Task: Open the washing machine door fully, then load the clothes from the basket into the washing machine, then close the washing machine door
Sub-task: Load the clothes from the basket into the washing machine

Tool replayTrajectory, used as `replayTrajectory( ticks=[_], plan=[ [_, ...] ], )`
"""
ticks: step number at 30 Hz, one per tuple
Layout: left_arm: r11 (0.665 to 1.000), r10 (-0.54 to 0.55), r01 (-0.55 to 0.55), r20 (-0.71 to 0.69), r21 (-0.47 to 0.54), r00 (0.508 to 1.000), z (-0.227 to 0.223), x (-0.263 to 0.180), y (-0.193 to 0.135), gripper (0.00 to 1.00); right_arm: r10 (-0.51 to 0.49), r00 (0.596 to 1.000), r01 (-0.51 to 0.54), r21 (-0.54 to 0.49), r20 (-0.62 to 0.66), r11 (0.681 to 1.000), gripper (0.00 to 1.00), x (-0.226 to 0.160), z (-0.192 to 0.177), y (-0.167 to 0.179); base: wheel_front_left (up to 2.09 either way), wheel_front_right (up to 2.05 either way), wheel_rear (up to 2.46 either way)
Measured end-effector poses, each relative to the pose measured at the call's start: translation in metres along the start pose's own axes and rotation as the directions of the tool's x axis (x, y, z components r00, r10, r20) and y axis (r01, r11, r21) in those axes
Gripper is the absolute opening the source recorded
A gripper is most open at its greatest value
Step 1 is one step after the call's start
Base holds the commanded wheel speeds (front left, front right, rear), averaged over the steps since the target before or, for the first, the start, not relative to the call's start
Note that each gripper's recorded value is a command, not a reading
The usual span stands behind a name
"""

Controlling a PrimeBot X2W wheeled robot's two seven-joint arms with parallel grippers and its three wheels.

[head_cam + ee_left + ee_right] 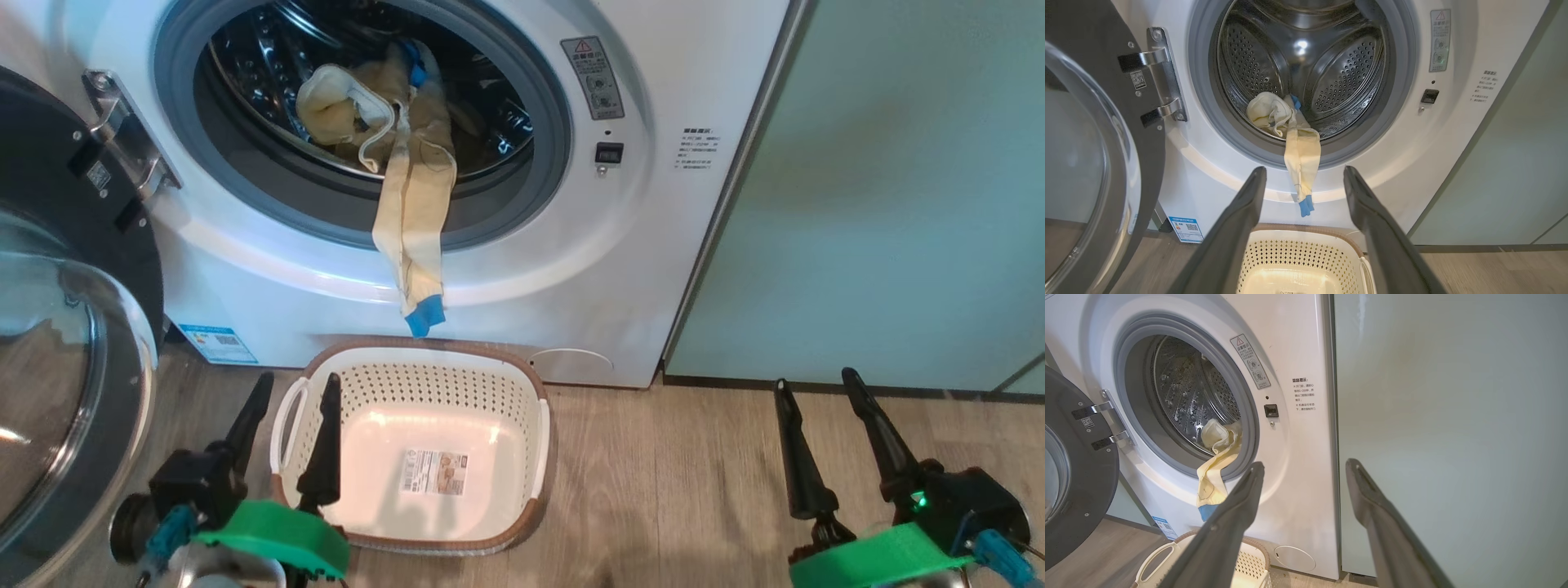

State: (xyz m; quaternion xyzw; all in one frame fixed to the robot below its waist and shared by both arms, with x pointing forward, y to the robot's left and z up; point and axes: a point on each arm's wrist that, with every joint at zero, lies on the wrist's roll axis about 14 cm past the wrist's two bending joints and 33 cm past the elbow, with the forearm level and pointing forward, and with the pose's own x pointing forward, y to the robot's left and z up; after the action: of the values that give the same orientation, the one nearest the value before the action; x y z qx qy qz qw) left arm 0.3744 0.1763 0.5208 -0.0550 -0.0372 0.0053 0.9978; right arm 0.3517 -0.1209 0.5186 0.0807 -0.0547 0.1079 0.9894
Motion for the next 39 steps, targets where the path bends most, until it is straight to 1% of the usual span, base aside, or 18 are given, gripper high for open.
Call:
replayTrajectory(
  ticks=[4, 9, 15, 23, 29, 34, 39],
  plan=[
    [1.000, 0.001, -0.001, -0.044, -0.015, 0.999, -0.014, 0.003, 0.001, 1.00, -0.002, 1.000, 0.002, 0.003, -0.013, 1.000, 1.00, 0.002, -0.004, -0.001, 0.00, 0.00, 0.00],
    [0.999, -0.016, 0.012, -0.092, -0.046, 0.996, -0.032, 0.019, -0.002, 1.00, -0.008, 0.999, 0.008, 0.008, -0.039, 1.000, 1.00, 0.005, -0.013, -0.004, 0.00, 0.00, 0.00],
    [0.997, -0.050, 0.037, -0.191, -0.074, 0.980, -0.072, 0.042, -0.008, 1.00, -0.019, 0.998, 0.020, 0.007, -0.054, 1.000, 1.00, 0.017, -0.021, -0.011, 0.00, 0.00, 0.00],
    [0.991, -0.114, 0.083, -0.328, -0.108, 0.938, -0.131, 0.081, -0.020, 1.00, -0.053, 0.995, 0.054, 0.011, -0.086, 0.998, 1.00, 0.032, -0.036, -0.027, 0.00, 0.00, 0.00],
    [0.986, -0.149, 0.108, -0.405, -0.124, 0.902, -0.173, 0.112, -0.028, 1.00, -0.086, 0.991, 0.088, 0.016, -0.098, 0.996, 1.00, 0.045, -0.045, -0.043, 0.00, 0.00, 0.00],
    [0.983, -0.172, 0.123, -0.446, -0.137, 0.878, -0.201, 0.138, -0.036, 1.00, -0.119, 0.986, 0.122, 0.018, -0.118, 0.992, 1.00, 0.050, -0.055, -0.057, 0.00, 0.00, 0.00],
    [0.983, -0.174, 0.123, -0.472, -0.137, 0.864, -0.222, 0.162, -0.038, 1.00, -0.157, 0.978, 0.161, 0.017, -0.136, 0.987, 1.00, 0.051, -0.062, -0.071, 0.00, 0.00, 0.00]
  ],
)
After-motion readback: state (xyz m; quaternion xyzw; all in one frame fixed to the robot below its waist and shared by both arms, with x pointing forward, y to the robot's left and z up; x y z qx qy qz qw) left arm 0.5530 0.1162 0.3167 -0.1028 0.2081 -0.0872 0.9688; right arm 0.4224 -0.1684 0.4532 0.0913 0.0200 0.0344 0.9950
